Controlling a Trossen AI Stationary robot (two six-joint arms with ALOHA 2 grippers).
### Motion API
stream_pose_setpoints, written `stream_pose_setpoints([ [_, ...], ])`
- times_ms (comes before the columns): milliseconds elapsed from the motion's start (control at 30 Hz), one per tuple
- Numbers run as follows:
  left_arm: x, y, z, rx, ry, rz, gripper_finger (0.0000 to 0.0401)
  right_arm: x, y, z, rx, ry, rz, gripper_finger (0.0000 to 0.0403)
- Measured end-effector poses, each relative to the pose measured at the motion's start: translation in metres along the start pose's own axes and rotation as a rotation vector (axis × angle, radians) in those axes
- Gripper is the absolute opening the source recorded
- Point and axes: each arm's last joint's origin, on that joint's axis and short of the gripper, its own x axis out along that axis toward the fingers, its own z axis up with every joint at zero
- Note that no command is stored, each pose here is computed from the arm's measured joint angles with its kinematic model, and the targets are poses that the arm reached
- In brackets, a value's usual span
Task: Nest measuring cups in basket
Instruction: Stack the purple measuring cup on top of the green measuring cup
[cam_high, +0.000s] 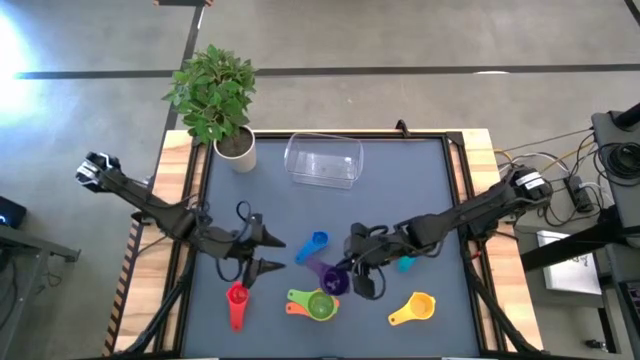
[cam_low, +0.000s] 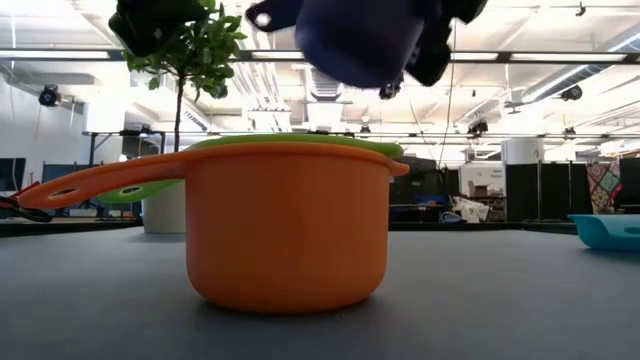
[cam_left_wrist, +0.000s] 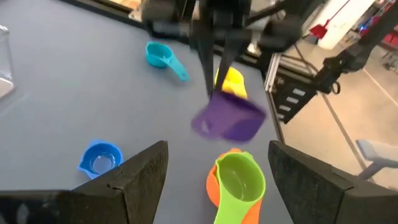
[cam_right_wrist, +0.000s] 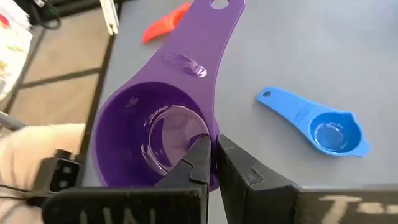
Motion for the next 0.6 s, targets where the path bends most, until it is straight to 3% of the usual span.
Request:
stream_pose_setpoints([
  [267,-0.007,0.000,0.004,0.014,-0.021,-0.007,0.0260,0.046,0.020,0.006,-0.098,0.102,0.103,0.0008],
  [600,-0.007,-0.002,0.001,0.022,-0.011,-0.014,0.0260,0.072,0.034,0.011,-0.176,0.201,0.083,0.0008],
])
